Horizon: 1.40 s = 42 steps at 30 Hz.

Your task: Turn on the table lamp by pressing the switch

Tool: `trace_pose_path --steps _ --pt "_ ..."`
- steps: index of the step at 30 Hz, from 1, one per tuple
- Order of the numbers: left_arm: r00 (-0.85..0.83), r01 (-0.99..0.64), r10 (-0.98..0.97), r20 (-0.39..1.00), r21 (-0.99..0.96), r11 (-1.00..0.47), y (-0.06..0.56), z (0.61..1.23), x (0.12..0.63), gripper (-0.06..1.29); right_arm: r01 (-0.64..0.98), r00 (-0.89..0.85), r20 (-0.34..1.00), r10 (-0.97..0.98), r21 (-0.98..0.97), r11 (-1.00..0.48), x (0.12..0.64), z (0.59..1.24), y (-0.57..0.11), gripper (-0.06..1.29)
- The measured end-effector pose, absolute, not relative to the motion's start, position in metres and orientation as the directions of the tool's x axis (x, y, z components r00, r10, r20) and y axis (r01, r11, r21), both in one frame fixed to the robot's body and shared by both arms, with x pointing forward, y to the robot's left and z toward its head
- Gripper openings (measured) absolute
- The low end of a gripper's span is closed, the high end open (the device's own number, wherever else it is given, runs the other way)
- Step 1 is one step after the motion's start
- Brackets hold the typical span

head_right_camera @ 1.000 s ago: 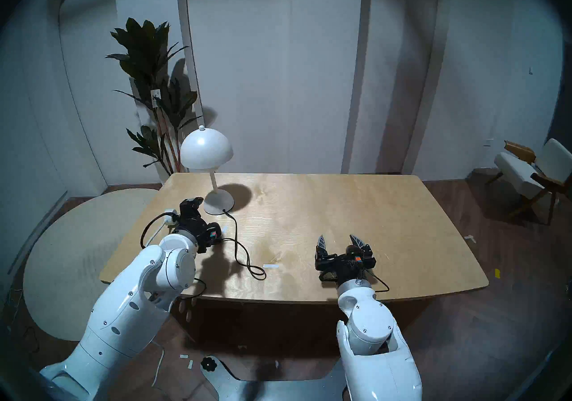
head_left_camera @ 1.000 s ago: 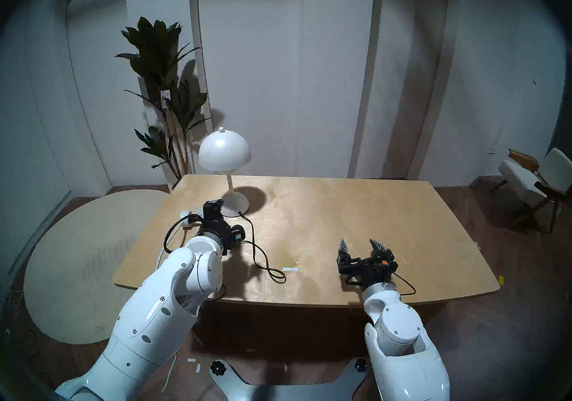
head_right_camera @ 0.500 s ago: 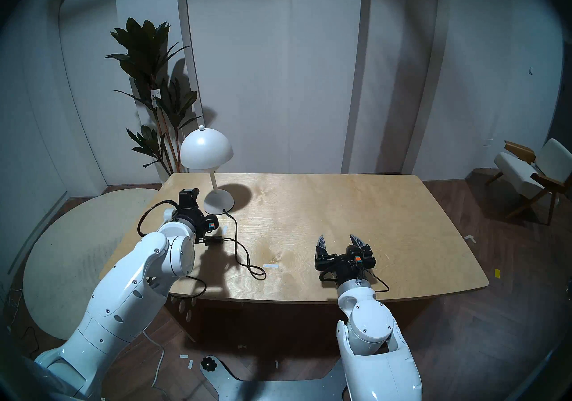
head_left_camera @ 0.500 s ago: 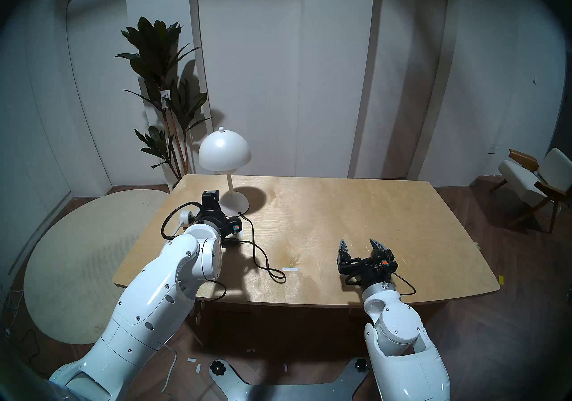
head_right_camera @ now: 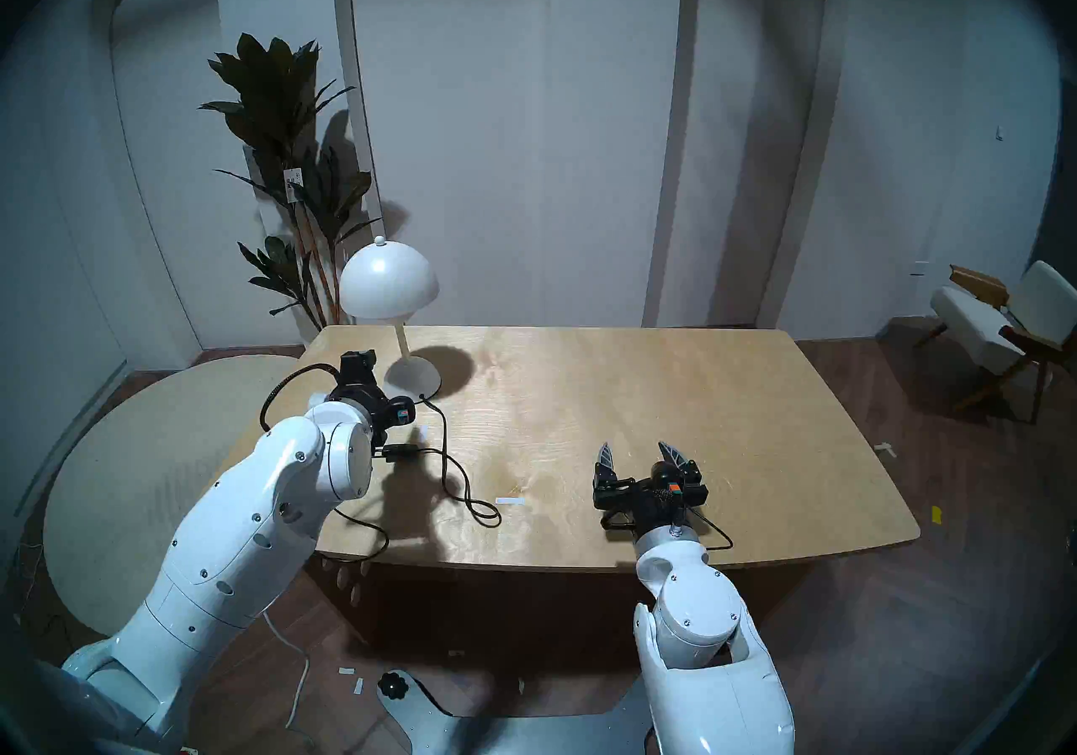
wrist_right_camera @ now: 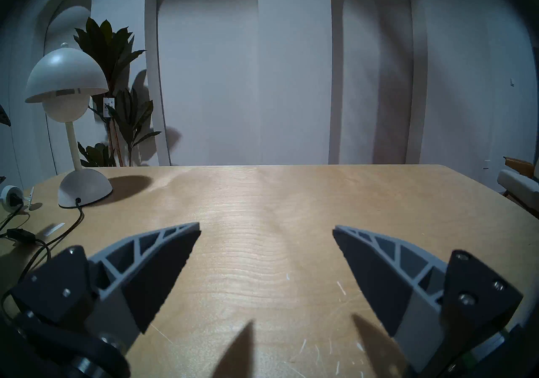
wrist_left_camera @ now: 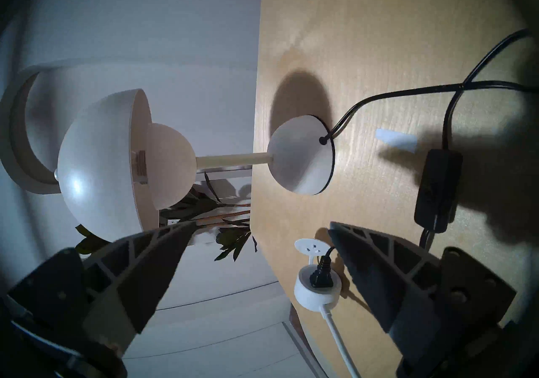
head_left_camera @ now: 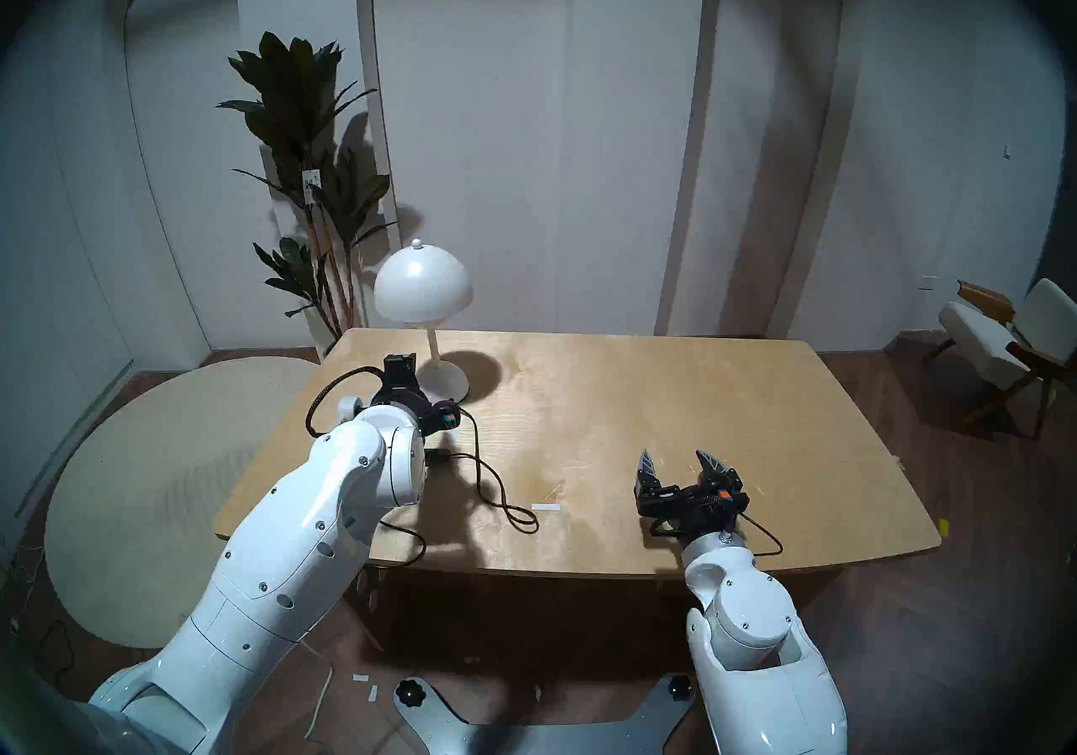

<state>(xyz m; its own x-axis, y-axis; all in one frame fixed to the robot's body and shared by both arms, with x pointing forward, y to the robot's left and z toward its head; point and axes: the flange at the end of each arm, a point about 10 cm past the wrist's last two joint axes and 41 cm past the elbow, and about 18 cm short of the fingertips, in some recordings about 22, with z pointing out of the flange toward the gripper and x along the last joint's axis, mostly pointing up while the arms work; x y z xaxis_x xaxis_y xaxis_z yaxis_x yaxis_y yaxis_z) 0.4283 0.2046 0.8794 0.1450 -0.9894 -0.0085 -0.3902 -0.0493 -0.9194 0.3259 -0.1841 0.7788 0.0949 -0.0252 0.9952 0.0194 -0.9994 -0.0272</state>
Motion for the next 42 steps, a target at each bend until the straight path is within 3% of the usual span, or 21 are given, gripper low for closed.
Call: trace_pose_path --steps 42 --pt "0.194 -0.457 -0.980 -0.033 -0.887 -0.061 0.183 0.844 0.438 1.23 0.019 0.094 0.995 -0.025 -0.027 -0.999 0.326 0.779 -0.184 1.23"
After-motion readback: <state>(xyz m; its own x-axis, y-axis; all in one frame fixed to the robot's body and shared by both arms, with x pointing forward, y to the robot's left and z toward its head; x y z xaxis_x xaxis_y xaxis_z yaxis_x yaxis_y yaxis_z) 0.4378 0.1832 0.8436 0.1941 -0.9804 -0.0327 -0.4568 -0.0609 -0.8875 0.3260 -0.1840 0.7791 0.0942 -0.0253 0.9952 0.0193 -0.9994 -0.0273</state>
